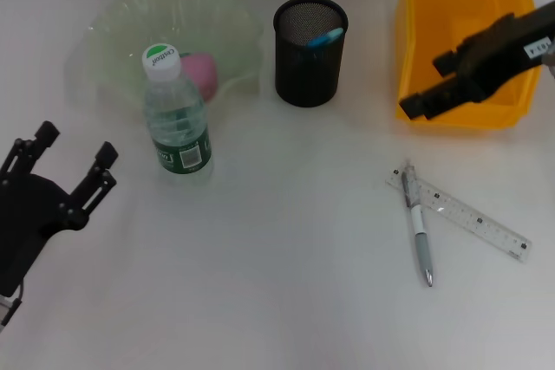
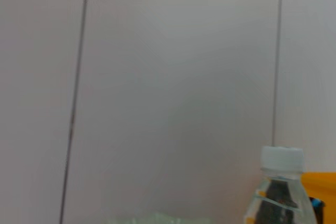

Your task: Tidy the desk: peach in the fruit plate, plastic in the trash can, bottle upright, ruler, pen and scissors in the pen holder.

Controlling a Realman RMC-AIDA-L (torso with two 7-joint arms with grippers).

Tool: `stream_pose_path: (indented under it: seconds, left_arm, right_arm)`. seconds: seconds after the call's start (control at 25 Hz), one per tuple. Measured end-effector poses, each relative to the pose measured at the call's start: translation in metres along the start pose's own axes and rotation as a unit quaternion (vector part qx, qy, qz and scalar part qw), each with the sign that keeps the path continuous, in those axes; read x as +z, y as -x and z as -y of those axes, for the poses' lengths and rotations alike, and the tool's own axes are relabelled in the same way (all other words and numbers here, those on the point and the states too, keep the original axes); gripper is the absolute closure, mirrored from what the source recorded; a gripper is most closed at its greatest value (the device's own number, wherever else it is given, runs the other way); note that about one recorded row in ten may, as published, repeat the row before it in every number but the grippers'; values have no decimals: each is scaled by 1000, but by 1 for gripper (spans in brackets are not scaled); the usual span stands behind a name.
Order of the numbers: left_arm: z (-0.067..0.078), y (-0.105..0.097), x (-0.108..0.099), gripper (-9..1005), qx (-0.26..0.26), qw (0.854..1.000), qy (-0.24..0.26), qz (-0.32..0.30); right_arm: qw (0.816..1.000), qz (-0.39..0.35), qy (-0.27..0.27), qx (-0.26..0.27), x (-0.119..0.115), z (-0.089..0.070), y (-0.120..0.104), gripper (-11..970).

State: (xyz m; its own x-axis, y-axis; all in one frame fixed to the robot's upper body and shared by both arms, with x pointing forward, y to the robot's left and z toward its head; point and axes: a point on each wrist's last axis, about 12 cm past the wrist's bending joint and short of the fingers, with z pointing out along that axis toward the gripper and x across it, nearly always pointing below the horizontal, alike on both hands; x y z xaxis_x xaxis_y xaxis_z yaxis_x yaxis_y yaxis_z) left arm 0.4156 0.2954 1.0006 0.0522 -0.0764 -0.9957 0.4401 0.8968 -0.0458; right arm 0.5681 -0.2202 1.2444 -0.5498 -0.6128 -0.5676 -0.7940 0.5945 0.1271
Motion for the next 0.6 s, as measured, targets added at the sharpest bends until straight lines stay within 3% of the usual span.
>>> stream_pose_path:
  seconds: [0.12, 0.6]
  left_arm:
    - [2, -2, 3, 181, 3, 1000, -15, -12]
    - [2, -8, 5, 182, 5, 999, -16, -38]
  right_arm:
    - [998, -67, 3, 3, 7, 4, -3, 142]
    - [994, -109, 19, -28, 46, 20, -26, 143]
